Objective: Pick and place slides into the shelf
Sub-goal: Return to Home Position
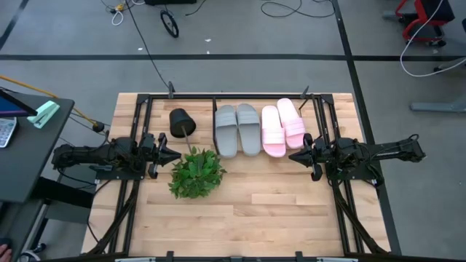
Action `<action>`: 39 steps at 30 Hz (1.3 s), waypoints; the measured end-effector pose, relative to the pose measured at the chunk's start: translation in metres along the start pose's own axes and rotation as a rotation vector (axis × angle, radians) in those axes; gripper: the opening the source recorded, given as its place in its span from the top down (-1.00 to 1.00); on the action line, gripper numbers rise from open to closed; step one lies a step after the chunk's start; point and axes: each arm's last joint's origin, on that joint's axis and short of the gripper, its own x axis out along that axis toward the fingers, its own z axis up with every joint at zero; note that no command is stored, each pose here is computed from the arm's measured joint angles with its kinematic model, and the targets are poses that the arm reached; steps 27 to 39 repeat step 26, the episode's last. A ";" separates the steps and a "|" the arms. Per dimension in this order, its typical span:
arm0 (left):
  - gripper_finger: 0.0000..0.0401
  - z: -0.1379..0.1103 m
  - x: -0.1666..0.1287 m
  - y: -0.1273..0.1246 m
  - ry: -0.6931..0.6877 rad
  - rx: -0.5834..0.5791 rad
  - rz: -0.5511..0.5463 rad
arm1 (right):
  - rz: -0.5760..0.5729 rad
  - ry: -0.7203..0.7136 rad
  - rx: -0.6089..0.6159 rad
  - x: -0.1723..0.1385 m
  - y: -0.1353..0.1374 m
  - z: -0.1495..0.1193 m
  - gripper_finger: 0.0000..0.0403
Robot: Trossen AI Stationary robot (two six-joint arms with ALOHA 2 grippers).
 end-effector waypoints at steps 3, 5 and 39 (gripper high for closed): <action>0.82 0.000 0.000 0.000 0.000 0.000 0.000 | 0.000 0.000 0.000 0.000 0.000 0.000 0.93; 0.81 0.000 0.000 0.000 0.000 0.000 0.000 | 0.000 0.000 0.000 0.000 0.000 0.000 0.93; 0.83 0.000 0.000 0.000 0.000 0.000 0.000 | 0.000 0.000 0.000 0.000 0.000 0.000 0.93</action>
